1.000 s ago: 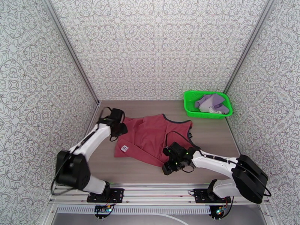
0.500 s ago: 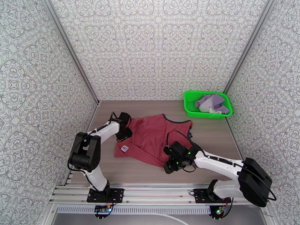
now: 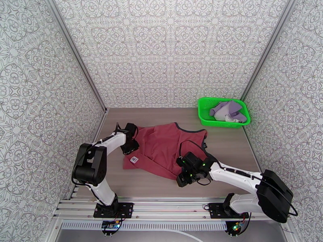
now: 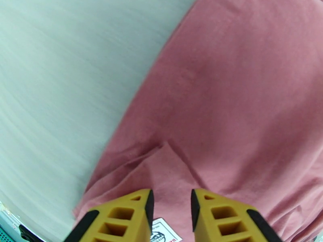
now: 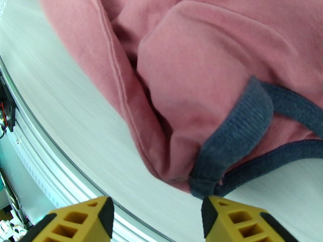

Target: Fold and stack the mixed laundry pile

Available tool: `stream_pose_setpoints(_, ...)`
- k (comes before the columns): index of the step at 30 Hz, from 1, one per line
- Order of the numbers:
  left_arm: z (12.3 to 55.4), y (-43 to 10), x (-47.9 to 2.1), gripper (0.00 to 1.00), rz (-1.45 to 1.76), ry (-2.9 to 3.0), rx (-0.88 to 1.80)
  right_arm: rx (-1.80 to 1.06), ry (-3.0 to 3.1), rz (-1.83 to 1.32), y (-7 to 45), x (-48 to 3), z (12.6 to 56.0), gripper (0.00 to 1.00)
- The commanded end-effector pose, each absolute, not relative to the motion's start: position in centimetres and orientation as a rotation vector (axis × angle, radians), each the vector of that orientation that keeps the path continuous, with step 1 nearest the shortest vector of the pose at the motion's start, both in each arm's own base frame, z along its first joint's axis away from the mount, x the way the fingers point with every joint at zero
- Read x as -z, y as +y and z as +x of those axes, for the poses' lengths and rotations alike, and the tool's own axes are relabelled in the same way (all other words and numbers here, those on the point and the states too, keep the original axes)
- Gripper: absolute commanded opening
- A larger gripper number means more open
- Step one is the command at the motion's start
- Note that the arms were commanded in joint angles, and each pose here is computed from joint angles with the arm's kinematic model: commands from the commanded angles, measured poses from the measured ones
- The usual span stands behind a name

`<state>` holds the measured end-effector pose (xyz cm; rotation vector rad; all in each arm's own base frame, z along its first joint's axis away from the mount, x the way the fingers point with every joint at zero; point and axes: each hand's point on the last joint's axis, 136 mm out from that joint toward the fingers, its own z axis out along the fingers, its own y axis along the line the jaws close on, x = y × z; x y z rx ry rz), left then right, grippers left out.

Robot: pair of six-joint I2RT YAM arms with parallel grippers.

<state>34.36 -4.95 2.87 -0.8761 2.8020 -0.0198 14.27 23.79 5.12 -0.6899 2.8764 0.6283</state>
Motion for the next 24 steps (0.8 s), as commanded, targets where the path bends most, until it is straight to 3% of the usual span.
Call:
stream_pose_setpoints(1, 34.6, -4.3, -1.3, 0.31, -0.899, 2.8, -0.019, -0.618, 2.846, -0.694, 23.7, -5.8, 14.5, 0.62)
stream_pose_setpoints(6, 34.9, -3.8, -0.7, 0.3, -0.891, 2.803, -0.041, -0.627, 2.838, -0.688, 23.8, -6.2, 14.6, 0.62)
stream_pose_setpoints(9, 34.9, -3.5, -0.6, 0.24, -0.89, 2.806, -0.054, -0.634, 2.833, -0.685, 23.9, -6.4, 14.6, 0.62)
stream_pose_setpoints(14, 34.8, -3.3, -1.4, 0.0, -0.873, 2.799, -0.062, -0.643, 2.822, -0.683, 24.1, -6.7, 14.8, 0.61)
stream_pose_setpoints(20, 34.8, -3.7, -5.6, 0.0, -0.778, 2.751, -0.115, -0.649, 2.791, -0.682, 25.2, -7.5, 16.0, 0.62)
stream_pose_setpoints(24, 34.1, -3.8, -9.1, 0.0, -0.713, 2.708, -0.16, -0.651, 2.728, -0.715, 27.9, -9.4, 18.6, 0.7)
